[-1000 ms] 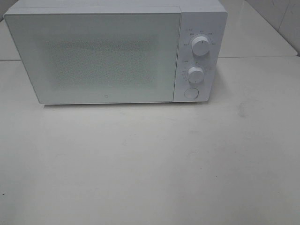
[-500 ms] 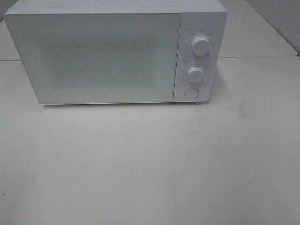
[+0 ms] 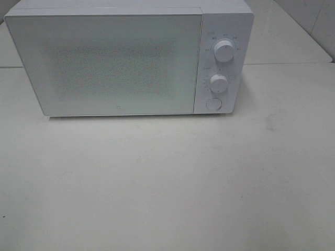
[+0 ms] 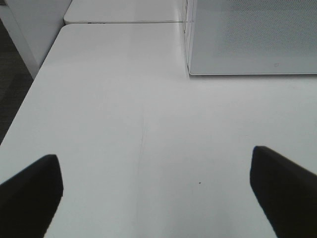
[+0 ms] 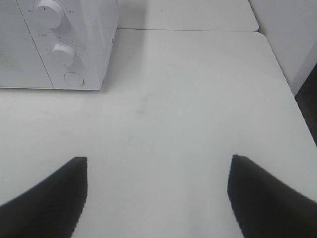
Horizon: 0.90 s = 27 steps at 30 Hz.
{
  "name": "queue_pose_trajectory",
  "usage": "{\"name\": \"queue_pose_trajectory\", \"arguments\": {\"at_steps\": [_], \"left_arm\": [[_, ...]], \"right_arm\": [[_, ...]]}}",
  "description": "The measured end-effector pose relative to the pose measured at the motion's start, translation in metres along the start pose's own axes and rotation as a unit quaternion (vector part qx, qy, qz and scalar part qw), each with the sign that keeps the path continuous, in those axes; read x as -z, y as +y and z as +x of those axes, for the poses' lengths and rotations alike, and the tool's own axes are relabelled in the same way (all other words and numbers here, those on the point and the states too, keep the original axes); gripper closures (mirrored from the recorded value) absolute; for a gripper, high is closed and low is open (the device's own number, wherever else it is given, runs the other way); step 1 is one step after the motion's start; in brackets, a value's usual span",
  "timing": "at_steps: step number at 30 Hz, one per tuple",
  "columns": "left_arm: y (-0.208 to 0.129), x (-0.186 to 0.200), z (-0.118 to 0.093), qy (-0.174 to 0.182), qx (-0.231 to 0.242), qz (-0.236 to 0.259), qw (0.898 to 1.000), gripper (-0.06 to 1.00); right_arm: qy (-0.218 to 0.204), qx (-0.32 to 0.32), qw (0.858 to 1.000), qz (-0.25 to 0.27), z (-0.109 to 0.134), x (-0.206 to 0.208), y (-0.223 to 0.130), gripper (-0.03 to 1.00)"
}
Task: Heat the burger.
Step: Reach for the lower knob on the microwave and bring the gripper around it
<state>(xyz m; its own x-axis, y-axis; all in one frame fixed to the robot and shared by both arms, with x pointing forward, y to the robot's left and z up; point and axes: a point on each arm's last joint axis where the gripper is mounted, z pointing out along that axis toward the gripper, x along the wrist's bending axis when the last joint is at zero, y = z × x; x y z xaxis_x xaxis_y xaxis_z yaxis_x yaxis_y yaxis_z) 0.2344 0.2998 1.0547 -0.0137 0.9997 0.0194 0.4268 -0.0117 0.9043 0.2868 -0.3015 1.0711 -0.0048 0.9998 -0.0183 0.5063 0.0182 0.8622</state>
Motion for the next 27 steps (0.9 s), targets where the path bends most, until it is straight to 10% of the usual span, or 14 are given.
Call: {"name": "queue_pose_trajectory", "arguments": {"at_steps": [27], "left_arm": [[0.000, 0.000, 0.000, 0.000, 0.000, 0.000, 1.000, -0.02]], "right_arm": [[0.024, 0.000, 0.999, -0.038, 0.011, -0.079, 0.040, 0.21]]}}
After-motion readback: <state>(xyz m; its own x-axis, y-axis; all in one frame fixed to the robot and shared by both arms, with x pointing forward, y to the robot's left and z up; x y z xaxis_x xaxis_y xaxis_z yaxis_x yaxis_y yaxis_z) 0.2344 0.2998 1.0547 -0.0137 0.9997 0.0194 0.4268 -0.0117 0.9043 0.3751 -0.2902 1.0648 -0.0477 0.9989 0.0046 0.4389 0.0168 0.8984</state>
